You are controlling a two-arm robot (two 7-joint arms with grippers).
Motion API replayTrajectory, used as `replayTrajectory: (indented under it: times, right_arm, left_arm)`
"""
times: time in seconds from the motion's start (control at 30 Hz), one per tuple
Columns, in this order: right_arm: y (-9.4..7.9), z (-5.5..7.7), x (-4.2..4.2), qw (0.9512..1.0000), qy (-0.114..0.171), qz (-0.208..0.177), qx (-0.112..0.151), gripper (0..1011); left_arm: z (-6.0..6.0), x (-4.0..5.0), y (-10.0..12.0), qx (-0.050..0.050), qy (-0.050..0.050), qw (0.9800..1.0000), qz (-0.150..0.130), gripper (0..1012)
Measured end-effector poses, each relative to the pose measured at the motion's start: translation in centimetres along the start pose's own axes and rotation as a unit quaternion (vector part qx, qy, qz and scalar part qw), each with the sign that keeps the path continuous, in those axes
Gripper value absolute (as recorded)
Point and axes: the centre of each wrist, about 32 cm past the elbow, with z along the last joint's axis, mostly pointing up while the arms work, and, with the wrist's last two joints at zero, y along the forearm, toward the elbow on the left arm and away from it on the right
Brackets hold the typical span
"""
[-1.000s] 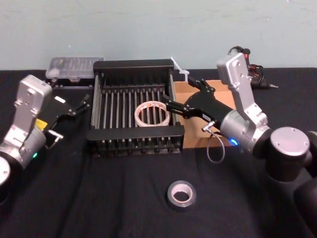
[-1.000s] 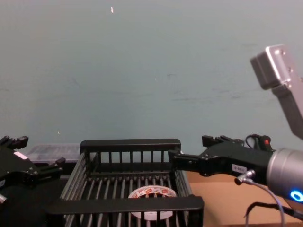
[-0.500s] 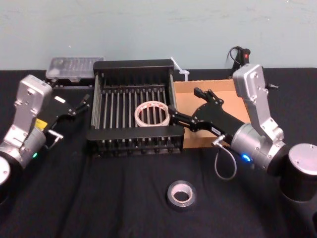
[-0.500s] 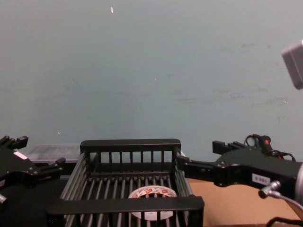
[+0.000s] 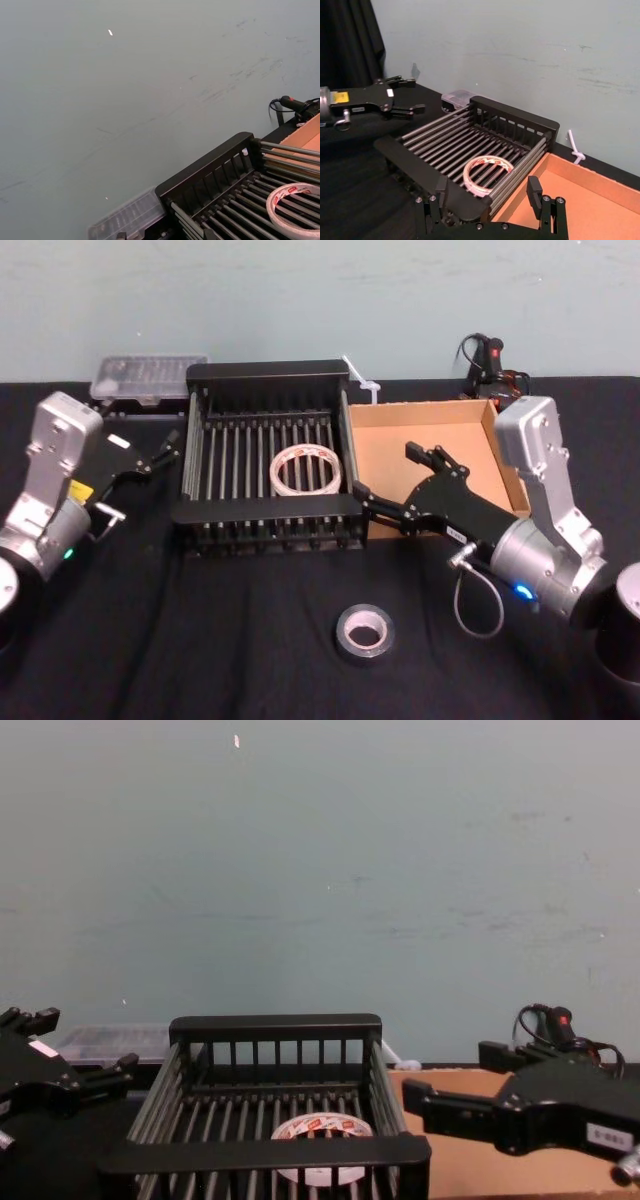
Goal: Pick up the white tape and place it into the black box , Pick up the silver tape and place it into the brown box.
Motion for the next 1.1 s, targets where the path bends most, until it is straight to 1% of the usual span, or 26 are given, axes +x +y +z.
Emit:
replayTrajectory:
  times: [0.3, 0.43, 1.1]
  right_arm:
    - [-1.9, -0.4, -0.58, 0.9999, 0.007, 0.008, -0.003, 1000]
    - [-2.3, -0.8, -0.69, 0.9999, 0.013, 0.009, -0.004, 1000]
    - [-2.2, -0.7, -0.65, 0.9999, 0.012, 0.009, -0.003, 1000]
  left_arm:
    - [0.0, 0.0, 0.0, 0.0, 0.0, 1.0, 0.0, 1001]
    - [0.0, 0.0, 0.0, 0.0, 0.0, 1.0, 0.0, 1001]
    - [0.0, 0.0, 0.0, 0.0, 0.0, 1.0, 0.0, 1001]
